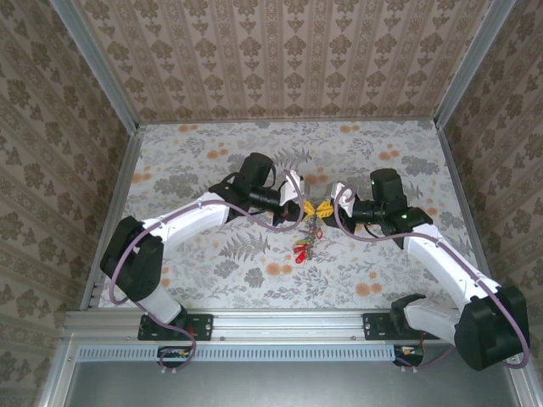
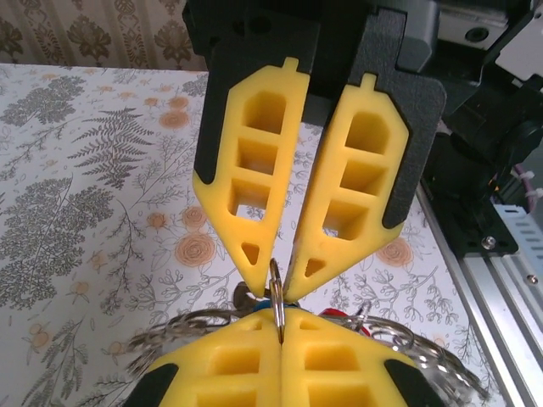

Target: Put the keys on the keyring

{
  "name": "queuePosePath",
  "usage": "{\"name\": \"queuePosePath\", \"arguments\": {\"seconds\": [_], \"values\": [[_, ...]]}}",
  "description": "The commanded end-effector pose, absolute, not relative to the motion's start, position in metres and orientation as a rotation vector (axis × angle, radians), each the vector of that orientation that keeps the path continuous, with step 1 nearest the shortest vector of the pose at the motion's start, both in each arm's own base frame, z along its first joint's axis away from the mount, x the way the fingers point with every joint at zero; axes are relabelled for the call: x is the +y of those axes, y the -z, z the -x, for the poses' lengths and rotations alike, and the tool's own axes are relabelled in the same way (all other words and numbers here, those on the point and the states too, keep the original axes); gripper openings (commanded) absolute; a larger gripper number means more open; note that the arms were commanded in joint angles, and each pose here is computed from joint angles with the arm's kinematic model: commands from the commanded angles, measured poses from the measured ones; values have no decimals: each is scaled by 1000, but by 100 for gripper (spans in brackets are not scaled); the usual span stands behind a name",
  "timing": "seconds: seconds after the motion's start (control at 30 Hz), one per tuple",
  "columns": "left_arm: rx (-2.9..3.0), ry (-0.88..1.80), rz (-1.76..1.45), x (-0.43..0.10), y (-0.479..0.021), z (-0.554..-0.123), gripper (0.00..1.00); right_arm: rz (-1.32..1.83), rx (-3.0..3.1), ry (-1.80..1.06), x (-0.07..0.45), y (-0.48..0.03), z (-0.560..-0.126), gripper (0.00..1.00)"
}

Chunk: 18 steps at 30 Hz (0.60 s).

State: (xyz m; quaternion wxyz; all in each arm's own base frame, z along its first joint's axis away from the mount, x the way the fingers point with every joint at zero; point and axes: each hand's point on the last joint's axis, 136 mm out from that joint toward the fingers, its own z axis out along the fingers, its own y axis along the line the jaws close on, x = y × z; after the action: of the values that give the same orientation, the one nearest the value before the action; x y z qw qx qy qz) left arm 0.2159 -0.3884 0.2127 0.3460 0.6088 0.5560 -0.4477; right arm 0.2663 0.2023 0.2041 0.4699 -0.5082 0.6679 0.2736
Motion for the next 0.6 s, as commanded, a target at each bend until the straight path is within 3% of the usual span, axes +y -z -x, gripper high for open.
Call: {"name": "queuePosePath", "arguments": {"seconds": [0.0,0.23,0.37,0.47,0.57], "values": [[1266,1263,-1542,-390,-257,-204,0,1212,1568,-700,205,-216,-268,16],[1248,1295,-1521,-390,-260,-203,0,1210,1564,-724,204,-216,-269,15],[1274,1280,-1521,-390,-256,-206,0,1211,1556,-733,205,-220,-268,6],[1337,1225,-1546,-390,-245,-209,14,1221,1568,-726,204,-224,-268,0],[1413,1112,-1585,-388,-232,-215,19,1250,1577,-712,203,-229,-265,0]]}}
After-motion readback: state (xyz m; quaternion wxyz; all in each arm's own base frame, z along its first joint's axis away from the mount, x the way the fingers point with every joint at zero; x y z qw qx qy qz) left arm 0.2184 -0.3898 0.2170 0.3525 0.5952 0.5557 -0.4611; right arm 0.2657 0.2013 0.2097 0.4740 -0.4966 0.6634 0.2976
